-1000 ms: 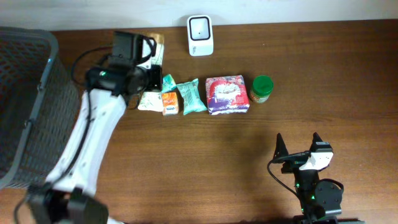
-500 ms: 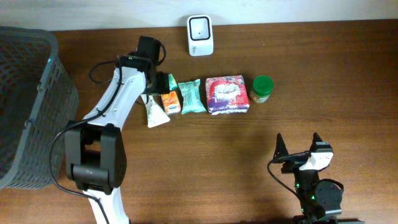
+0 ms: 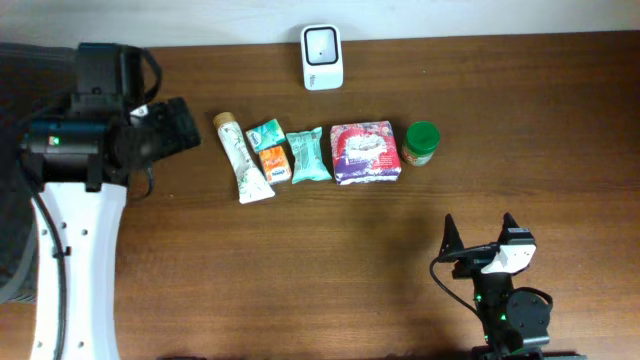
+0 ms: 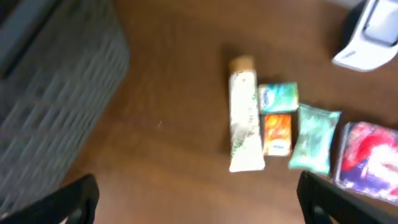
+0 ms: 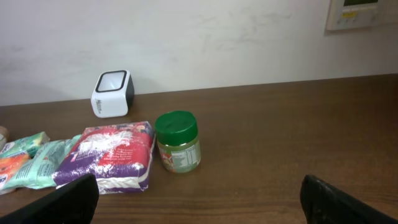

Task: Scan the item barcode
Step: 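Retract the left gripper and move the right gripper toward the jar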

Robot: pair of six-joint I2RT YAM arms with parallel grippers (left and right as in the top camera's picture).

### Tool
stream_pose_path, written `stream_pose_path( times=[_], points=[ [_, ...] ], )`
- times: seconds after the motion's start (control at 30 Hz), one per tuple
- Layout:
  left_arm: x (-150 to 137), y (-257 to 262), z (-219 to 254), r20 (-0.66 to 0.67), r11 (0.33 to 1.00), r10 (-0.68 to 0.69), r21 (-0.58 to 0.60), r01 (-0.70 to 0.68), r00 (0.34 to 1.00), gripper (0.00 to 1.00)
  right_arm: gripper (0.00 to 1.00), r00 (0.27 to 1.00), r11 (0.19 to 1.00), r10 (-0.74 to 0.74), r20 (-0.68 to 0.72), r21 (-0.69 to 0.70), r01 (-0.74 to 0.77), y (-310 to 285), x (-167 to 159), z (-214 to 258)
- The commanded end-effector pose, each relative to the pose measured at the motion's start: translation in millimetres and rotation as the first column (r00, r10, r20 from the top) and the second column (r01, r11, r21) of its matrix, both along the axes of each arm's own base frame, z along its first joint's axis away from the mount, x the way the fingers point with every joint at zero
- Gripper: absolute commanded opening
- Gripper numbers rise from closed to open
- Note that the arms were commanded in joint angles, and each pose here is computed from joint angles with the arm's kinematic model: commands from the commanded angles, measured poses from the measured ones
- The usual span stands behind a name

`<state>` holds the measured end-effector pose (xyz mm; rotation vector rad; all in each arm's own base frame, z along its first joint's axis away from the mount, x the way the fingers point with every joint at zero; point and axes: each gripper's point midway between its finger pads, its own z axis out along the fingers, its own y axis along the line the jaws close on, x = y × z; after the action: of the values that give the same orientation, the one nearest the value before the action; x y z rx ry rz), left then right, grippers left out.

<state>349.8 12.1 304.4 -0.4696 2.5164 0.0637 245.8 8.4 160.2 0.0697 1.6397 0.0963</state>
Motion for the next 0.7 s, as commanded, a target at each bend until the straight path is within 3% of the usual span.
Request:
stream_pose_path(
  times=[0.0,0.1,0.13,0.17,0.2,0.23,0.33,0.37,0.47,0.53,0.67],
  points=[
    [-17,4,-2,-0.043,0.999,0.039,-0.012,-0.039,0.998,0.99,0.99,1.0,1.0,-0.008,-0.006,0.002,0.008,-1,0,-4],
    [-36,5,-12,-0.133,0.999,0.039,-0.004,-0.04,0.99,0.99,0.98,0.995,0.995,-0.089,0.037,-0.038,0.091,-15,0,6],
    [-41,5,-14,-0.154,0.999,0.039,-0.002,-0.04,0.987,0.99,0.99,0.997,0.998,0.023,0.08,0.052,-0.027,5,1,17],
    [-42,5,-14,-0.157,0.999,0.039,-0.002,-0.04,0.987,0.99,0.99,0.953,0.932,0.276,0.127,0.208,-0.297,50,-8,30],
    [-42,5,-14,-0.157,0.999,0.039,-0.002,-0.04,0.987,0.99,0.99,0.894,0.849,0.43,0.129,0.278,-0.449,77,-20,32],
    [-42,5,-14,-0.157,0.999,0.039,-0.002,-0.04,0.987,0.99,0.99,0.861,0.812,0.488,0.144,0.285,-0.509,87,-26,36],
    [-42,5,-14,-0.157,0.999,0.039,-0.002,-0.04,0.987,0.99,0.99,0.737,0.739,0.581,0.347,0.155,-0.656,103,-50,89],
    [-42,5,-14,-0.157,0.999,0.039,-0.002,-0.04,0.987,0.99,0.98,0.677,0.748,0.56,0.477,0.061,-0.661,99,-64,125],
    [-42,5,-14,-0.157,0.999,0.039,-0.001,-0.04,0.987,0.99,0.99,0.647,0.824,0.478,0.593,-0.049,-0.564,84,-82,193],
    [-42,5,-14,-0.157,0.999,0.039,-0.002,-0.04,0.987,0.99,0.99,0.71,0.854,0.492,0.504,-0.122,-0.506,84,-72,219],
    [-42,5,-14,-0.157,0.999,0.039,-0.002,-0.04,0.987,0.99,0.98,0.847,0.857,0.514,0.136,-0.108,-0.503,88,-17,225]
  ],
)
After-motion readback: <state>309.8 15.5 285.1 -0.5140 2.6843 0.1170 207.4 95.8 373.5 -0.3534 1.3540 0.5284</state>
